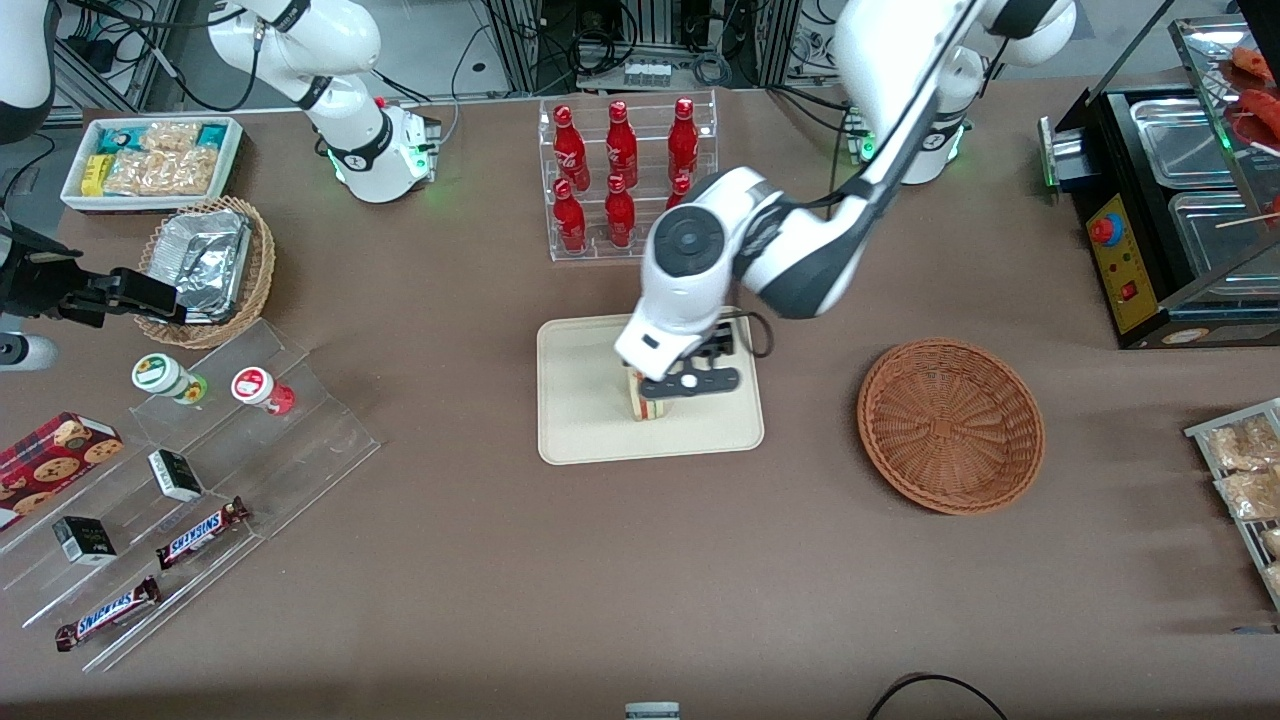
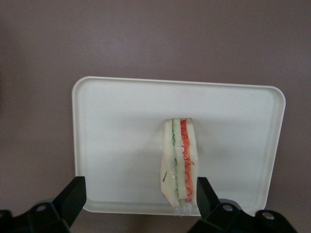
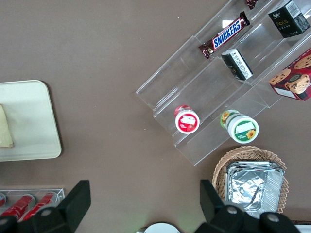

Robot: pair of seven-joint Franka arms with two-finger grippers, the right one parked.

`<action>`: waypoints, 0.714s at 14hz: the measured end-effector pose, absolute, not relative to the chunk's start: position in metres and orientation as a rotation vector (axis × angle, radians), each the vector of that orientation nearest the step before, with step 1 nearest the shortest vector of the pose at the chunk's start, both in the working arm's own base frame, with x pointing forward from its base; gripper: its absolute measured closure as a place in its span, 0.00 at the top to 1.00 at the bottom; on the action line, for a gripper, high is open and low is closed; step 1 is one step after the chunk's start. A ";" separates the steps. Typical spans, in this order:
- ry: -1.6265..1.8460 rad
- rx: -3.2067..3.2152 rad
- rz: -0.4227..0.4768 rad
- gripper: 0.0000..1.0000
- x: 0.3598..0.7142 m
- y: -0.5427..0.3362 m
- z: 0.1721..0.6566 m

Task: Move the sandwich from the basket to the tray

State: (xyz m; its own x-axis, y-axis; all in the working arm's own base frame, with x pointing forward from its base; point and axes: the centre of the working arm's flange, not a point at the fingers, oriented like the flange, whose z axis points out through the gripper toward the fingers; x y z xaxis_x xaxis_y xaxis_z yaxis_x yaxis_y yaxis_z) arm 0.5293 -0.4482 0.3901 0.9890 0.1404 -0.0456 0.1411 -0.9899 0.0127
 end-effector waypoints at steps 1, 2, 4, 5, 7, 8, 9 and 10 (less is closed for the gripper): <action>0.255 3.126 -0.077 1.00 0.536 -0.430 0.406; 0.280 3.135 -0.087 1.00 0.543 -0.411 0.419; 0.270 3.145 -0.097 1.00 0.560 -0.371 0.442; 0.262 3.152 -0.108 1.00 0.565 -0.353 0.452; 0.227 3.166 -0.131 1.00 0.571 -0.320 0.472; 0.189 3.175 -0.145 1.00 0.573 -0.303 0.483; 0.150 3.182 -0.162 1.00 0.573 -0.285 0.495; 0.123 3.188 -0.176 1.00 0.573 -0.267 0.507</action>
State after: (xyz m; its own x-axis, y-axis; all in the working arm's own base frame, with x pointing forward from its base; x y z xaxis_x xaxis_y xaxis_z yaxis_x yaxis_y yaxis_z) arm 0.5734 -0.2671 0.5067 0.9910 0.0798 -0.1076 0.0739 -0.9956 -0.0573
